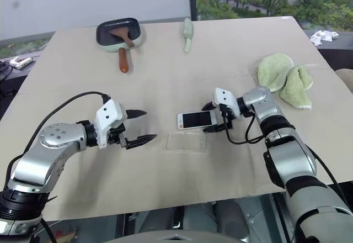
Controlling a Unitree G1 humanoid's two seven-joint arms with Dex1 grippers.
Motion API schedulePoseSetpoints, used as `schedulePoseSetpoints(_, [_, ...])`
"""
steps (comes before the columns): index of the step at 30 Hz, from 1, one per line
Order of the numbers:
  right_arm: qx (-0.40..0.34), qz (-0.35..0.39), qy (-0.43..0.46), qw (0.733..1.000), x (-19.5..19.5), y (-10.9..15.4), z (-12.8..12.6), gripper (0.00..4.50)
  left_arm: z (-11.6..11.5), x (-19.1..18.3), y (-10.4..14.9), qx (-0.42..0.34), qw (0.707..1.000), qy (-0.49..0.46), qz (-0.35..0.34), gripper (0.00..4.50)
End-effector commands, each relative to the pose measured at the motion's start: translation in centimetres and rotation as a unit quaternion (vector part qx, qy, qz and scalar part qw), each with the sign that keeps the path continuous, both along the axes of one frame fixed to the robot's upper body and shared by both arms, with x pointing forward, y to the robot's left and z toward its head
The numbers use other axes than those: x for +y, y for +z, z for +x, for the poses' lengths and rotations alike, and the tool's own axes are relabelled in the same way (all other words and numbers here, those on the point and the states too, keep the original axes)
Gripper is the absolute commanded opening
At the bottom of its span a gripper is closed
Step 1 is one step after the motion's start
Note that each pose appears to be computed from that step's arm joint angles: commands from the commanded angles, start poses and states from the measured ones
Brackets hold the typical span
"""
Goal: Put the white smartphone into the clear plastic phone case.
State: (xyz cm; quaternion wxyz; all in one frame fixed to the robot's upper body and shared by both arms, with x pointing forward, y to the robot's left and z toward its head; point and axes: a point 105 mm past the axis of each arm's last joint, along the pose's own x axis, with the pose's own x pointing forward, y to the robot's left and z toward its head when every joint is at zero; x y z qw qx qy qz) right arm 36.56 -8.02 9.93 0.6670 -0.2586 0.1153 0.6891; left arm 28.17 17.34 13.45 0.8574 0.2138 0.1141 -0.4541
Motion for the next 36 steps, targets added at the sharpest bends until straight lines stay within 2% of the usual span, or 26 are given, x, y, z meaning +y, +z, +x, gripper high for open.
schedulePoseSetpoints(1, [-0.004, -0.011, 0.013, 1.0, 0.5, -0.1, -0.1, 4.49, -0.1, 0.1, 1.2, -0.028, 1.0, 0.001, 0.001, 4.5])
schedulePoseSetpoints(5, [-0.004, -0.018, -0.001, 1.0, 0.1, -0.3, 0.2, 4.49, -0.1, 0.1, 1.2, -0.028, 1.0, 0.001, 0.001, 4.5])
schedulePoseSetpoints(6, [-0.004, -0.019, -0.004, 1.0, 0.0, -0.4, 0.2, 3.94, 0.0, 0.1, 1.2, -0.028, 1.0, 0.001, 0.001, 4.5])
schedulePoseSetpoints(9, [-0.006, -0.02, -0.007, 1.0, -0.2, -0.4, 0.3, 2.94, 0.0, 0.0, 1.1, -0.028, 1.0, -0.001, 0.001, 4.5])
schedulePoseSetpoints(25, [-0.024, -0.004, -0.016, 1.0, -1.1, 0.6, 0.5, 2.93, 0.1, -0.3, 1.5, -0.035, 0.999, -0.004, -0.01, 4.5])
schedulePoseSetpoints(32, [-0.041, 0.023, -0.045, 0.998, -3.2, 2.9, 1.0, 2.93, -0.1, -0.3, 1.7, -0.036, 0.999, -0.003, -0.017, 4.5])
schedulePoseSetpoints(36, [-0.03, 0.014, -0.051, 0.998, -4.2, 2.4, 0.5, 2.93, 0.0, -0.4, 1.5, -0.034, 0.999, -0.004, -0.018, 4.5])
